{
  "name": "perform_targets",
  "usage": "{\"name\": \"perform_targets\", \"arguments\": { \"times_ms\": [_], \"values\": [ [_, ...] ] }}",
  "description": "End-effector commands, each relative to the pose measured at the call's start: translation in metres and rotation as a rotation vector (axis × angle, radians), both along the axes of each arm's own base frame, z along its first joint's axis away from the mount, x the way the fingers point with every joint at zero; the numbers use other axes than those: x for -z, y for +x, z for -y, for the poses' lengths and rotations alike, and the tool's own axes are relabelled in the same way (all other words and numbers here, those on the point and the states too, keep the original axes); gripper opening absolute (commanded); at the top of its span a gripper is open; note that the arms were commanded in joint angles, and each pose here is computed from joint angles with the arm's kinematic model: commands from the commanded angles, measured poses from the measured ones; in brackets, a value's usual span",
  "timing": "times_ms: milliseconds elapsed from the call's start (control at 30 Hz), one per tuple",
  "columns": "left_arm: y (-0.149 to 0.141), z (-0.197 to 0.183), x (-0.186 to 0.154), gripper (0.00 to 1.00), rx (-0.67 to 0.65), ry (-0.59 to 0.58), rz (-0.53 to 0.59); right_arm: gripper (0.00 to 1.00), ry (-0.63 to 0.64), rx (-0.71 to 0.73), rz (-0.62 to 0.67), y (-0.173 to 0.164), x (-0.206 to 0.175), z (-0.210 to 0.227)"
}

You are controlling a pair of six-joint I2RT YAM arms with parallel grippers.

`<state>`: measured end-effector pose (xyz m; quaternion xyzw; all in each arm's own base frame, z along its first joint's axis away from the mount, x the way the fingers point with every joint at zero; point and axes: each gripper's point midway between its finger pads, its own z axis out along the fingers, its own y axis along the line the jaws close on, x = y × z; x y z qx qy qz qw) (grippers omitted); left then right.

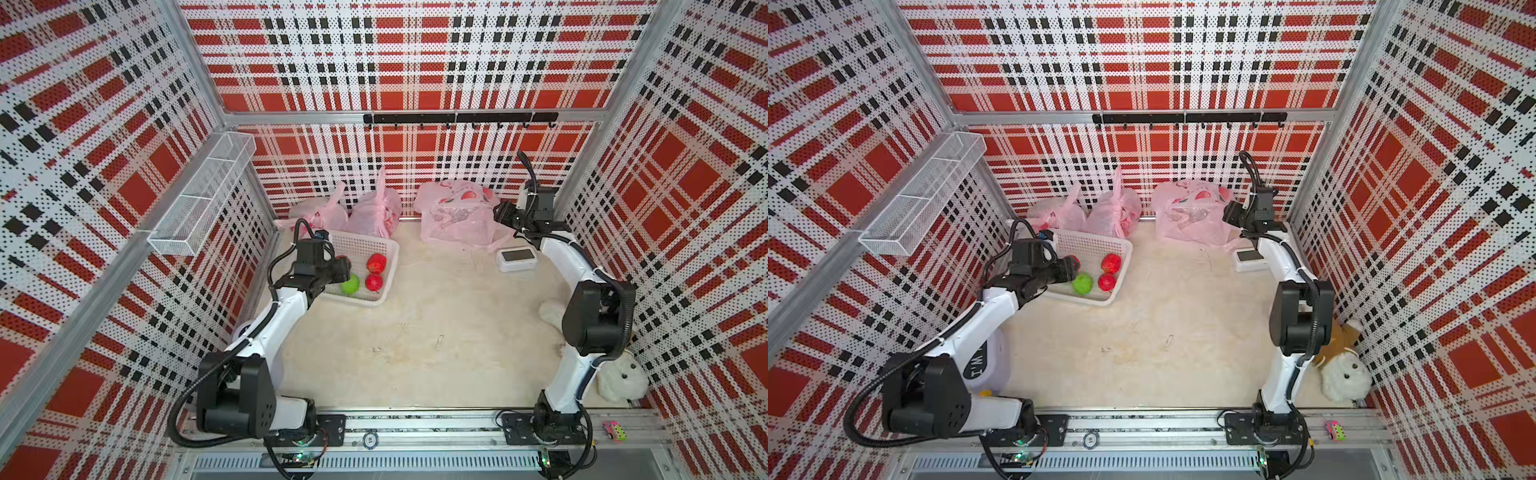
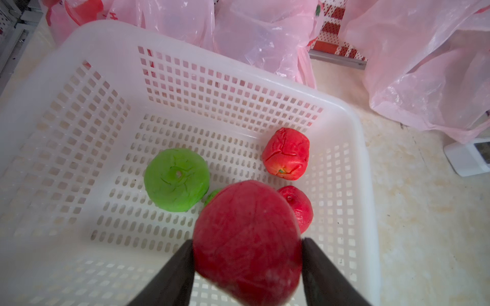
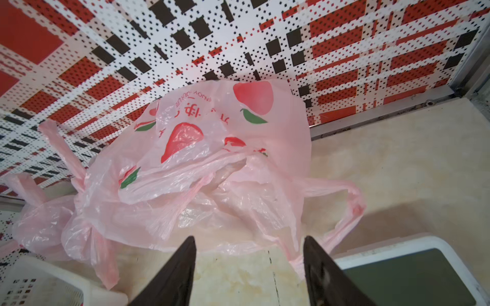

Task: Untie the knot of a plastic bag & take out the apple
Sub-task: Place the apple in the basket, then pick up the plastic bag at the center of the board.

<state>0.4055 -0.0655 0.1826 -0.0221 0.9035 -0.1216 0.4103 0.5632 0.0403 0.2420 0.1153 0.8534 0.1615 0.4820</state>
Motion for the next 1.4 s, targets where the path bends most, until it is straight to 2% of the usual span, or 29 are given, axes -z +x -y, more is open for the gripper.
{"name": "perform_targets", "arguments": {
  "times_ms": [0, 100, 267, 467, 600, 767, 833, 1000, 1100, 1233, 1367],
  "values": [
    [0.006, -0.008, -0.009, 0.70, -0.029, 0.031, -0.005, 0.65, -0.038, -0.023, 0.053, -0.014, -0.012, -0.009],
    [0.011, -0.010, -0.012, 0.76, -0.027, 0.067, -0.022, 0.64, -0.027, -0.046, 0.048, -0.029, -0.008, -0.019],
    [0.032, 0.001, -0.039, 0.77, 0.014, 0.129, 0.031, 0.64, -0.033, -0.083, 0.040, -0.051, -0.004, -0.039],
    [0.090, 0.036, -0.055, 0.77, 0.081, 0.225, 0.071, 0.64, -0.053, -0.123, 0.030, -0.077, 0.006, -0.064],
    [0.141, 0.061, -0.039, 0.80, 0.083, 0.293, 0.064, 0.65, -0.057, -0.155, -0.002, -0.096, 0.021, -0.078],
    [0.194, 0.082, 0.003, 0.90, 0.085, 0.371, 0.026, 0.65, -0.062, -0.184, -0.078, -0.117, 0.050, -0.087],
    [0.211, 0.086, 0.019, 0.95, 0.081, 0.372, 0.016, 0.65, -0.059, -0.179, -0.100, -0.125, 0.059, -0.085],
    [0.240, 0.086, 0.045, 0.99, 0.053, 0.390, -0.001, 0.64, -0.034, -0.169, -0.145, -0.143, 0.083, -0.084],
    [0.245, 0.084, 0.057, 0.89, 0.065, 0.406, -0.011, 0.64, -0.026, -0.174, -0.168, -0.151, 0.093, -0.085],
    [0.242, 0.087, 0.048, 0.64, 0.106, 0.379, 0.000, 0.64, -0.018, -0.179, -0.182, -0.156, 0.099, -0.086],
    [0.238, 0.109, -0.004, 0.19, 0.224, 0.263, 0.127, 0.64, -0.009, -0.185, -0.173, -0.158, 0.097, -0.087]
  ]
}}
